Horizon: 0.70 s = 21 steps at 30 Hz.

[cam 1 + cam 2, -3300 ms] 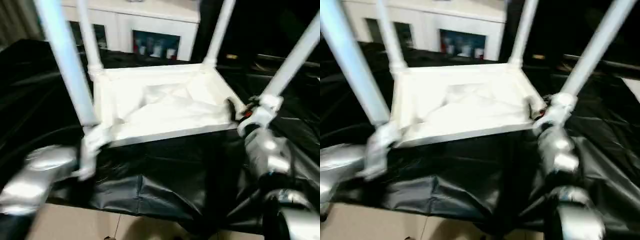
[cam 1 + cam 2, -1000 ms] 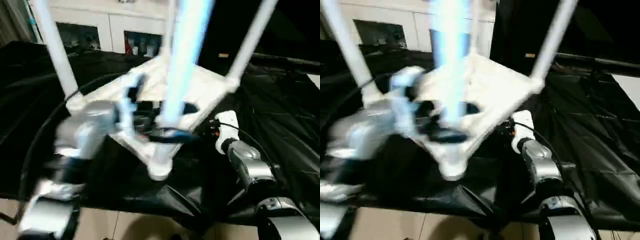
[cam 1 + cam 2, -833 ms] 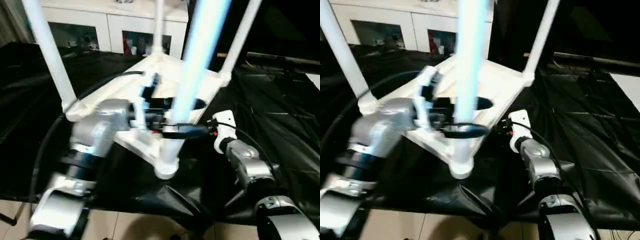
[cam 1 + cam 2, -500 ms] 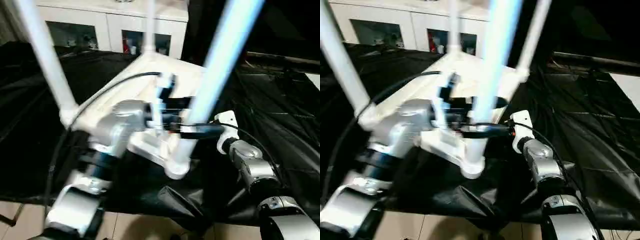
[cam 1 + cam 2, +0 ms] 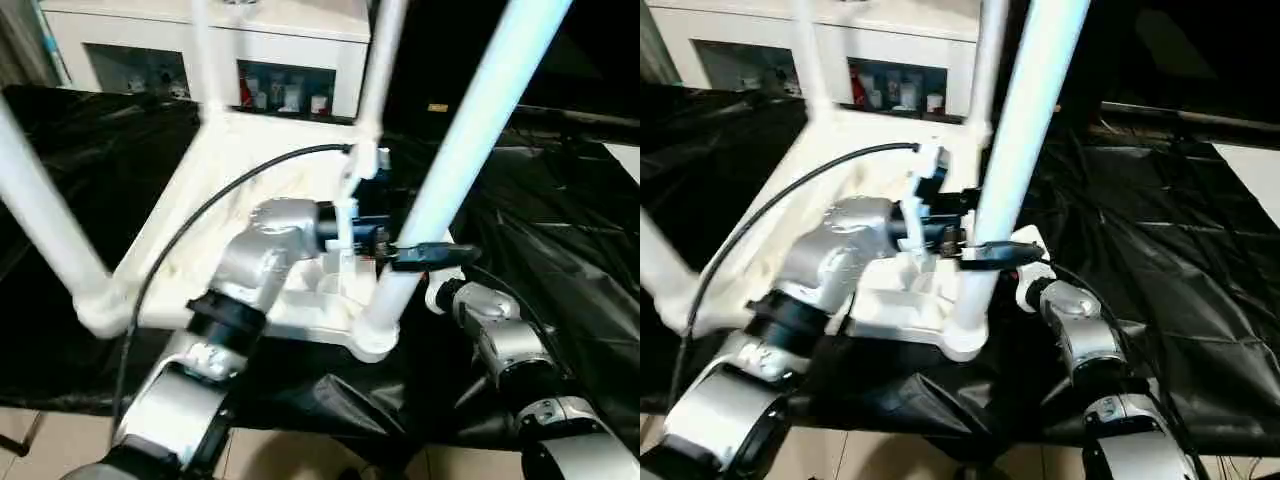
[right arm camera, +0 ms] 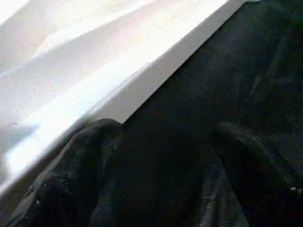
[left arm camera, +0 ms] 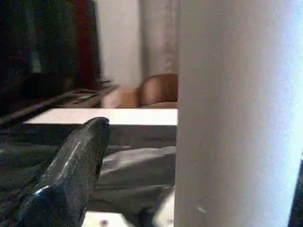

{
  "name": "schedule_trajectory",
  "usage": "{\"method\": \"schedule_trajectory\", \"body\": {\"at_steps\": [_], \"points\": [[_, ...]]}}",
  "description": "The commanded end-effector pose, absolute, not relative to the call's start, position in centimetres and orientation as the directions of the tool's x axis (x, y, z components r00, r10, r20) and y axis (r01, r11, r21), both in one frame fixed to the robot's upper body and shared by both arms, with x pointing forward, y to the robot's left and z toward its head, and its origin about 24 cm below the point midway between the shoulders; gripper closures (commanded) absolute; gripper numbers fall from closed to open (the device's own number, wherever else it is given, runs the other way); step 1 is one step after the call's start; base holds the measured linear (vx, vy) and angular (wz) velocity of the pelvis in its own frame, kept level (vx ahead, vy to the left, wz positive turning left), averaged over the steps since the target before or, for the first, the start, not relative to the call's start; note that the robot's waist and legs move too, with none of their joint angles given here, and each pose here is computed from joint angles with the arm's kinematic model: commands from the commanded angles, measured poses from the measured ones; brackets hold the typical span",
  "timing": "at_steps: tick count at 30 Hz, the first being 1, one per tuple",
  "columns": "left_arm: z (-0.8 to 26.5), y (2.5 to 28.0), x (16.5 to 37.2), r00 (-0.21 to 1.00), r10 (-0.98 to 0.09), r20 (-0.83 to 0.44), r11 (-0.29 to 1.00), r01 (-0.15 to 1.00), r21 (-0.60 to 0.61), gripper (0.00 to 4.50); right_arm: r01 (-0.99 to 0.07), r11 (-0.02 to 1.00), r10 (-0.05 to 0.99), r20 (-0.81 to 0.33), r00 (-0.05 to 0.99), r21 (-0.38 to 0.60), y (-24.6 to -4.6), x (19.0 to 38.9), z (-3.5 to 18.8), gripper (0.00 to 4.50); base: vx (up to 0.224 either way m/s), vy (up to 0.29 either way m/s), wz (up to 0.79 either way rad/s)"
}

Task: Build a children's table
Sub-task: Rotate table base

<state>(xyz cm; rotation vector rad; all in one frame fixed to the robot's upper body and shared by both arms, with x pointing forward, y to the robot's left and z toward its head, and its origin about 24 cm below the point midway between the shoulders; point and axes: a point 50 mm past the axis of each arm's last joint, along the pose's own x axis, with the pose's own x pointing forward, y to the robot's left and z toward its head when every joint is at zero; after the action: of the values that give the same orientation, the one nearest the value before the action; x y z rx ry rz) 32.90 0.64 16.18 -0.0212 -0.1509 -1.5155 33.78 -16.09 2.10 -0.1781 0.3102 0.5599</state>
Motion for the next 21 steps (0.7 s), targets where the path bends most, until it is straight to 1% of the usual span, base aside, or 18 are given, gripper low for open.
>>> {"method": "schedule_trajectory", "body": {"at_steps": [1, 3, 5, 10, 11, 13, 15, 17, 18, 19, 20, 21], "points": [[15.9, 0.9, 33.9, 0.16, -0.985, 0.066, 0.167, 0.978, 0.129, 0.08, -0.518, 0.846, 0.46, -0.318, 0.829, -0.127, -16.7, 34.5, 3.0, 0.73, 0.0, 0.0, 0.0], [15.3, 1.8, 34.7, 0.233, -0.972, 0.023, 0.233, 0.959, 0.163, 0.08, -0.459, 0.877, 0.403, -0.297, 0.865, -0.146, -17.7, 34.8, 3.5, 0.73, 0.0, 0.0, 0.0], [15.0, 2.6, 35.0, 0.261, -0.965, -0.01, 0.254, 0.947, 0.195, 0.08, -0.438, 0.887, 0.386, -0.283, 0.878, -0.146, -18.2, 34.9, 3.7, 0.73, 0.0, 0.0, 0.0], [14.3, 4.1, 35.1, 0.254, -0.966, -0.043, 0.241, 0.951, 0.193, 0.08, -0.435, 0.889, 0.39, -0.262, 0.883, -0.144, -18.9, 34.7, 4.2, 0.73, 0.0, 0.0, 0.0], [13.3, 5.2, 35.1, 0.259, -0.961, -0.094, 0.236, 0.95, 0.205, 0.08, -0.433, 0.891, 0.394, -0.243, 0.886, -0.134, -19.6, 34.4, 4.7, 0.73, 0.0, 0.0, 0.0], [12.5, 5.9, 34.9, 0.243, -0.961, -0.132, 0.214, 0.956, 0.202, 0.08, -0.427, 0.897, 0.395, -0.224, 0.891, -0.114, -20.2, 34.2, 5.1, 0.73, 0.0, 0.0, 0.0], [11.6, 6.3, 34.6, 0.227, -0.958, -0.177, 0.194, 0.963, 0.184, 0.08, -0.447, 0.888, 0.416, -0.229, 0.88, -0.106, -20.8, 34.0, 5.4, 0.73, 0.0, 0.0, 0.0], [9.4, 6.9, 33.5, 0.147, -0.946, -0.291, 0.108, 0.983, 0.146, 0.08, -0.508, 0.852, 0.458, -0.296, 0.839, -0.122, -21.8, 33.2, 5.2, 0.73, 0.0, 0.0, 0.0], [9.4, 6.9, 33.5, 0.147, -0.946, -0.291, 0.108, 0.983, 0.146, 0.08, -0.508, 0.852, 0.458, -0.296, 0.839, -0.122, -21.8, 33.2, 5.2, 0.73, 0.0, 0.0, 0.0], [8.2, 7.2, 33.2, 0.128, -0.932, -0.339, 0.096, 0.989, 0.11, 0.08, -0.541, 0.822, 0.456, -0.36, 0.814, -0.181, -22.7, 32.7, 4.9, 0.73, 0.0, 0.0, 0.0], [7.5, 7.4, 33.3, 0.153, -0.918, -0.366, 0.119, 0.986, 0.113, 0.35, -0.569, 0.795, 0.457, -0.411, 0.789, -0.209, -23.3, 32.3, 4.7, 0.73, 0.0, 0.0, 0.0], [7.0, 7.5, 33.3, 0.171, -0.907, -0.384, 0.136, 0.984, 0.117, 0.35, -0.589, 0.777, 0.455, -0.446, 0.771, -0.224, -23.7, 32.0, 4.5, 0.73, 0.0, 0.0, 0.0]]}}
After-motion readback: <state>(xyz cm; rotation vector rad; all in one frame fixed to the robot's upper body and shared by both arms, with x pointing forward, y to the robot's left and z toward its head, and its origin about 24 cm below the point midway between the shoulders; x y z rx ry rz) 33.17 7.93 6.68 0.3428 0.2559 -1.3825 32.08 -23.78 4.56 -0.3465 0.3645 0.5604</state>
